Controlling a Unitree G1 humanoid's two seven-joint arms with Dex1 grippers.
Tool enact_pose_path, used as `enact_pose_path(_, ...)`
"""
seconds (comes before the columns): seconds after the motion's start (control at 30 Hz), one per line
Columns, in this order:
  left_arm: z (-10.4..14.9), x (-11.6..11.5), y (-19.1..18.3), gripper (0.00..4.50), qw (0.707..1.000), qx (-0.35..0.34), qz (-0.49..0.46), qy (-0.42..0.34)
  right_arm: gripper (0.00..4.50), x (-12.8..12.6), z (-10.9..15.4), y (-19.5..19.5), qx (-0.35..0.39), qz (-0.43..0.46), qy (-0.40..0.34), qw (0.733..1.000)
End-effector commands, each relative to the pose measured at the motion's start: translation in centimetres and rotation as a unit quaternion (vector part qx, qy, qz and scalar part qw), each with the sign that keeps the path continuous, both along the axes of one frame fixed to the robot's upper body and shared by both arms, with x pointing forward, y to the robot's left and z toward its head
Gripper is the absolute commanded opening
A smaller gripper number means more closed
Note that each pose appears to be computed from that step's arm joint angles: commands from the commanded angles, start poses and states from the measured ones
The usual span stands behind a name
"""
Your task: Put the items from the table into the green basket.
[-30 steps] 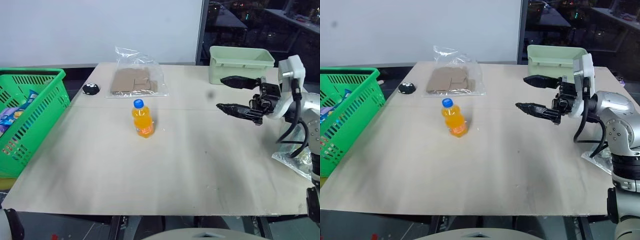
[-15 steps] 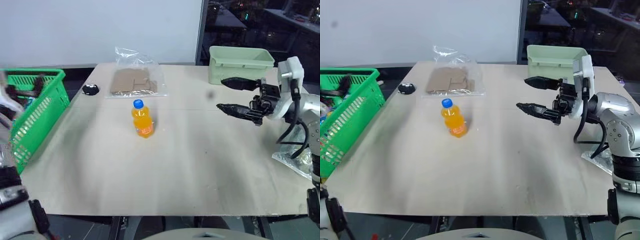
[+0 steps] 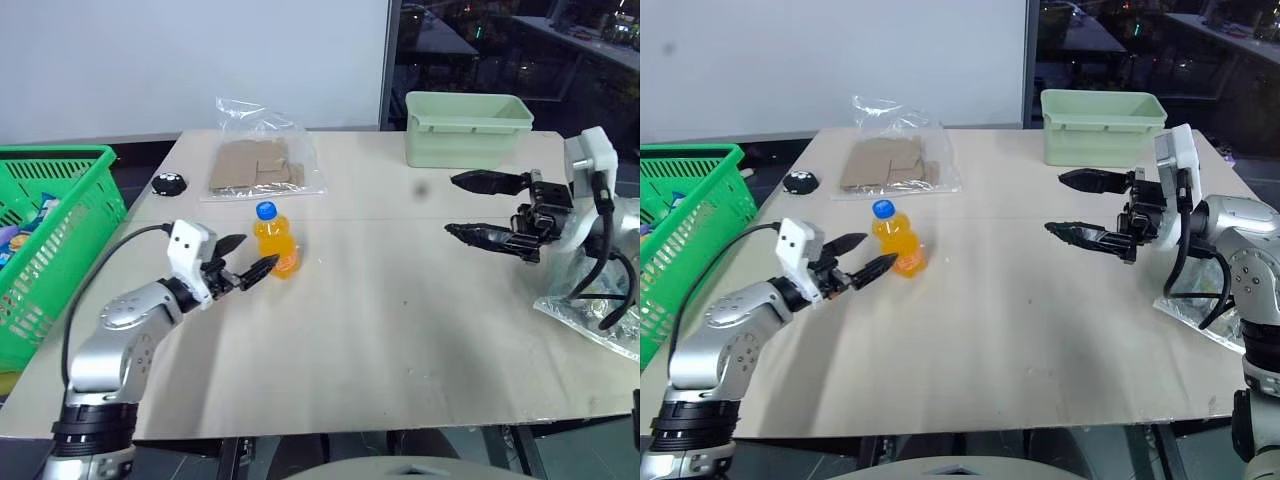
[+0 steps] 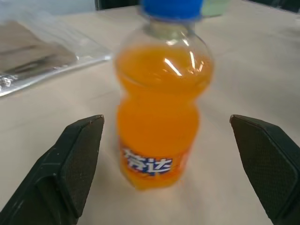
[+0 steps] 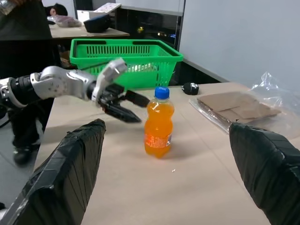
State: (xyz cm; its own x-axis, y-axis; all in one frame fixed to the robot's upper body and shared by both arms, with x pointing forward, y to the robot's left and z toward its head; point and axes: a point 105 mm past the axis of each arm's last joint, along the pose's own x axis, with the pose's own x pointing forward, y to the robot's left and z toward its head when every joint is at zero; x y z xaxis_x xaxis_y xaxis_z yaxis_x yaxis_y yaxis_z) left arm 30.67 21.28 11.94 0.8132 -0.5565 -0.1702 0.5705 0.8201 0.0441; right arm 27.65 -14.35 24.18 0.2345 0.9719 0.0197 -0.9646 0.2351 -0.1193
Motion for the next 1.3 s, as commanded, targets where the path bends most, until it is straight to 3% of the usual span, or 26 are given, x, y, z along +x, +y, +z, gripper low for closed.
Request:
enact_pose_path(0.03,1.0,1.2,-1.3,4.46,0.999,0.026,0.000,-0.036,4.50,-0.5,1.0,-0.1,-0.001,0.001,-0.020,1.000)
enact_pose_path(0.2,2.7,3.2,-1.5,4.46,0.994,0.000,0.061,-0.092,4.50,0.0,-0.5,-1.0,-0.048,-0.026,0.003,0.999)
enact_pose_path(0.53,0.7,2.9,-3.2,4.46,0.997,-0.009,0.042,-0.057,4.50,0.6,-1.6,-1.5,-0.082,-0.049,0.011,0.995)
enact_pose_path(0.63,0.6,2.9,-3.3,3.68,0.998,-0.017,0.043,-0.052,4.50,0.7,-1.6,-1.4,-0.081,-0.048,0.010,0.995)
enact_pose_path(0.7,0.6,2.9,-3.4,2.73,0.997,-0.022,0.044,-0.052,4.50,0.6,-1.4,-1.2,-0.074,-0.043,0.012,0.996)
enact_pose_path(0.73,0.6,3.0,-3.4,2.47,0.997,-0.022,0.045,-0.053,4.50,0.6,-1.3,-1.2,-0.068,-0.042,0.013,0.997)
enact_pose_path(0.87,1.0,3.3,-3.0,2.44,0.996,-0.020,0.059,-0.065,4.50,0.5,-0.9,-1.0,-0.058,-0.036,0.005,0.998)
enact_pose_path(0.93,2.5,3.7,-2.4,2.44,0.991,-0.015,0.074,-0.106,4.50,0.1,0.2,-0.6,-0.029,-0.012,-0.005,1.000)
enact_pose_path(1.1,9.9,4.7,0.1,2.44,0.956,0.024,0.135,-0.258,4.50,-1.5,3.3,0.0,0.070,0.064,-0.017,0.995)
enact_pose_path(1.3,14.7,4.6,8.9,2.44,0.903,0.121,0.289,-0.294,4.50,-1.6,4.6,0.6,0.110,0.089,-0.015,0.990)
